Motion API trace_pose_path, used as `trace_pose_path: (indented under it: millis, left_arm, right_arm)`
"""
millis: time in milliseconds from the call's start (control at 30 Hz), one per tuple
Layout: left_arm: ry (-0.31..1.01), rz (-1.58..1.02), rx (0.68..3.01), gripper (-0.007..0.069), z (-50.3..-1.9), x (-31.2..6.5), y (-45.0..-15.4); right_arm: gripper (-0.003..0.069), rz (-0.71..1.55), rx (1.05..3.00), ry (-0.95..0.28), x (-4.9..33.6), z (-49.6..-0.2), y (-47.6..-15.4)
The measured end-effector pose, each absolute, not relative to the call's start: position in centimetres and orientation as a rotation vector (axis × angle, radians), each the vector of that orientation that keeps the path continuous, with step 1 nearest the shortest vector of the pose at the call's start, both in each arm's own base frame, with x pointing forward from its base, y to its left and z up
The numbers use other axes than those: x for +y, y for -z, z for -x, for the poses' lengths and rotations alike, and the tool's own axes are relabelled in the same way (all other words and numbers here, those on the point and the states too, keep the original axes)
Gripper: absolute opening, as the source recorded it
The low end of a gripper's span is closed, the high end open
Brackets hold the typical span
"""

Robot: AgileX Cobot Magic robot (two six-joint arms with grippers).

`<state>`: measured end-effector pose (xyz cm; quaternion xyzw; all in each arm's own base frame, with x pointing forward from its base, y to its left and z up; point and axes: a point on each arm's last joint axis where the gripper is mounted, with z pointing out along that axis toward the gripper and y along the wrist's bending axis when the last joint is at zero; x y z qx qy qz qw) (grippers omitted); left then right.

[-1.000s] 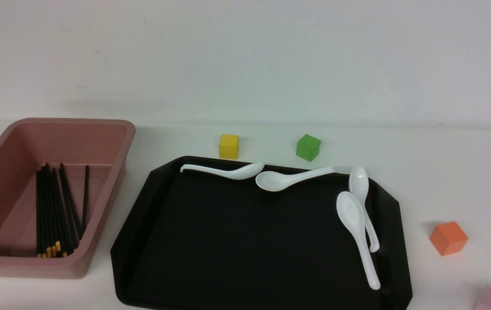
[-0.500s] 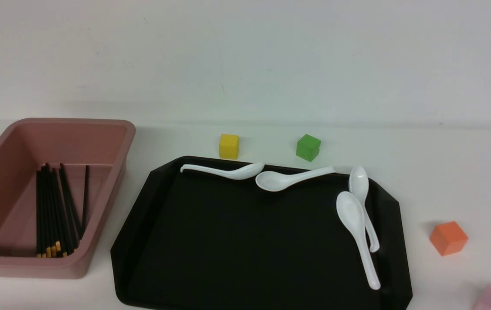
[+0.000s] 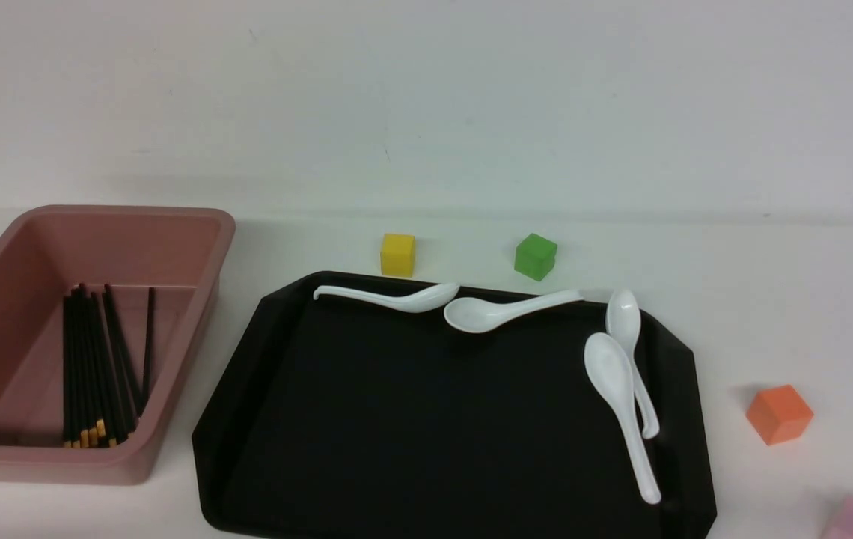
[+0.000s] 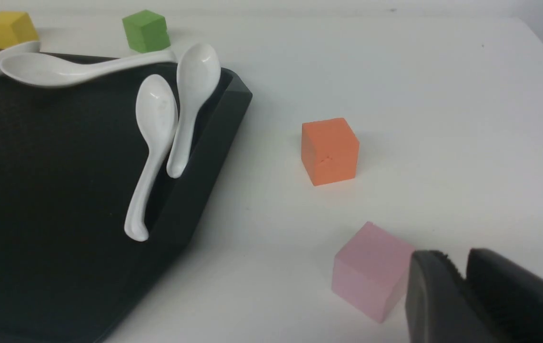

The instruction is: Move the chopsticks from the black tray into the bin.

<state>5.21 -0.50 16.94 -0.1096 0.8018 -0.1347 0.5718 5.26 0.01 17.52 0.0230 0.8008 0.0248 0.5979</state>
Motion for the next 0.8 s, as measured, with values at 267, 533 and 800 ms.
trace_pose_path:
  millis: [267,533,800]
  left_arm:
    - [0.316,0.257,1.881,0.0239,-5.21,-0.50,-16.94]
    - [0.316,0.257,1.881,0.0239,-5.21,-0.50,-16.94]
    - [0.316,0.257,1.881,0.0239,-5.21,-0.50,-16.94]
  right_arm:
    - [0.0132,-0.053,1.858,-0.058,0.01,-5.26,-17.52]
    - [0.0144,-0.053,1.858,-0.058,0.01,-5.26,-17.52]
    - [0.0151,-0.053,1.859,-0.058,0.01,-5.26,-17.52]
